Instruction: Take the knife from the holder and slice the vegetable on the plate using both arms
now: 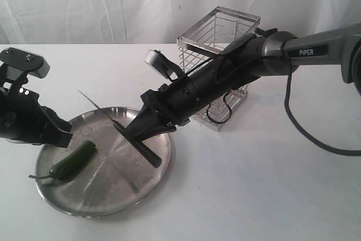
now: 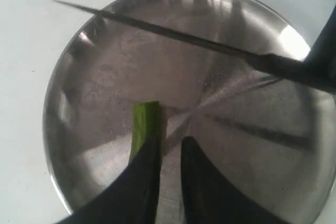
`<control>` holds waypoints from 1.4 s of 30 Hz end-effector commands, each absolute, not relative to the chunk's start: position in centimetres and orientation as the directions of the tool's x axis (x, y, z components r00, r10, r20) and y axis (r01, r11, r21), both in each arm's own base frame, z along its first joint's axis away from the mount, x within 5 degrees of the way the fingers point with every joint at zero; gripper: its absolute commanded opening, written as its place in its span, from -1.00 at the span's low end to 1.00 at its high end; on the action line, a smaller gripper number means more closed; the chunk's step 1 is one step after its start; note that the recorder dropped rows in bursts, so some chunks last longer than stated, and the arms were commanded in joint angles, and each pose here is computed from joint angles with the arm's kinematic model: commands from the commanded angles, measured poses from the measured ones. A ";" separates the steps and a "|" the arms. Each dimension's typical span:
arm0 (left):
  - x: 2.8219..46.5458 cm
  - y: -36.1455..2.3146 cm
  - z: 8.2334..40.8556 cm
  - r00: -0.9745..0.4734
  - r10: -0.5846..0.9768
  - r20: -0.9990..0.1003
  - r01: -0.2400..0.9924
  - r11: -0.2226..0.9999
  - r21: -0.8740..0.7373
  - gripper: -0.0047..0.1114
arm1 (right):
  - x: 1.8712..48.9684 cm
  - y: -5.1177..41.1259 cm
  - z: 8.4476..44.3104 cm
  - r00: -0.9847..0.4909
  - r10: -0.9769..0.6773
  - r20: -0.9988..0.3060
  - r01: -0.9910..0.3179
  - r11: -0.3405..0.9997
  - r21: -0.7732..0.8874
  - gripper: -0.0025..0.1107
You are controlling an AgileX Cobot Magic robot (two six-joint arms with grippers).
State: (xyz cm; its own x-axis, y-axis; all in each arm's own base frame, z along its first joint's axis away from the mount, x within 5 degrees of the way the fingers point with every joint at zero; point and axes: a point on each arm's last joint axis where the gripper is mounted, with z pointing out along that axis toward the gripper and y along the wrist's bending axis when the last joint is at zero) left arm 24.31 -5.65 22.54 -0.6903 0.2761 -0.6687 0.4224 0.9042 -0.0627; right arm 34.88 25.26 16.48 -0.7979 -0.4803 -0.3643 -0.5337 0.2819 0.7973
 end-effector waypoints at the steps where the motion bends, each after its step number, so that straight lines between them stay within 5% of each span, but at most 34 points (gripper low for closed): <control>1: 24.2 -5.7 22.4 -0.699 0.264 -0.664 0.417 0.905 -0.079 -0.55 | 34.5 24.2 15.9 -0.793 -0.493 -0.357 -0.534 0.280 0.798 -0.96; 9: 24.2 -5.7 22.4 -0.701 0.265 -0.662 0.419 0.904 -0.081 -0.54 | 34.3 24.0 14.6 -0.810 -0.502 -0.303 -0.495 0.308 0.813 -0.96; 14: 23.7 -6.3 22.4 -0.731 0.239 -0.639 0.435 0.885 -0.167 -0.04 | 34.3 24.0 14.7 -0.812 -0.499 -0.301 -0.492 0.309 0.814 -0.96; 19: 24.1 -7.6 23.7 -0.801 -0.149 -0.579 0.216 0.831 -0.513 -0.04 | 34.1 24.1 15.0 -0.793 -0.513 -0.329 -0.522 0.292 0.801 -0.96; 27: 24.5 -7.7 23.2 -0.833 -0.298 -0.467 0.064 0.786 -0.615 0.06 | 32.9 25.2 17.4 -0.626 -0.638 -0.448 -0.744 0.316 0.588 -0.96; 35: 25.6 -8.2 20.5 -0.877 -0.350 -0.329 -0.050 0.747 -0.663 0.06 | 32.4 26.1 19.9 -0.576 -0.621 -0.531 -0.805 0.323 0.497 -0.96; 42: 26.1 -8.0 20.4 -0.848 -0.418 -0.326 -0.097 0.727 -0.679 0.05 | 32.3 26.2 20.1 -0.570 -0.623 -0.536 -0.810 0.319 0.492 -0.96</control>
State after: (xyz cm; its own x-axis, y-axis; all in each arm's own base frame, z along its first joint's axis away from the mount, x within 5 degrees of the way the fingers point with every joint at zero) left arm 25.92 -7.89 20.17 -0.8622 -0.3757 -0.3398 -0.0736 0.7566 -0.6497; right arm 32.46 26.12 19.57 -0.5880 -0.6210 -0.5183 -0.7963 0.3322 0.5054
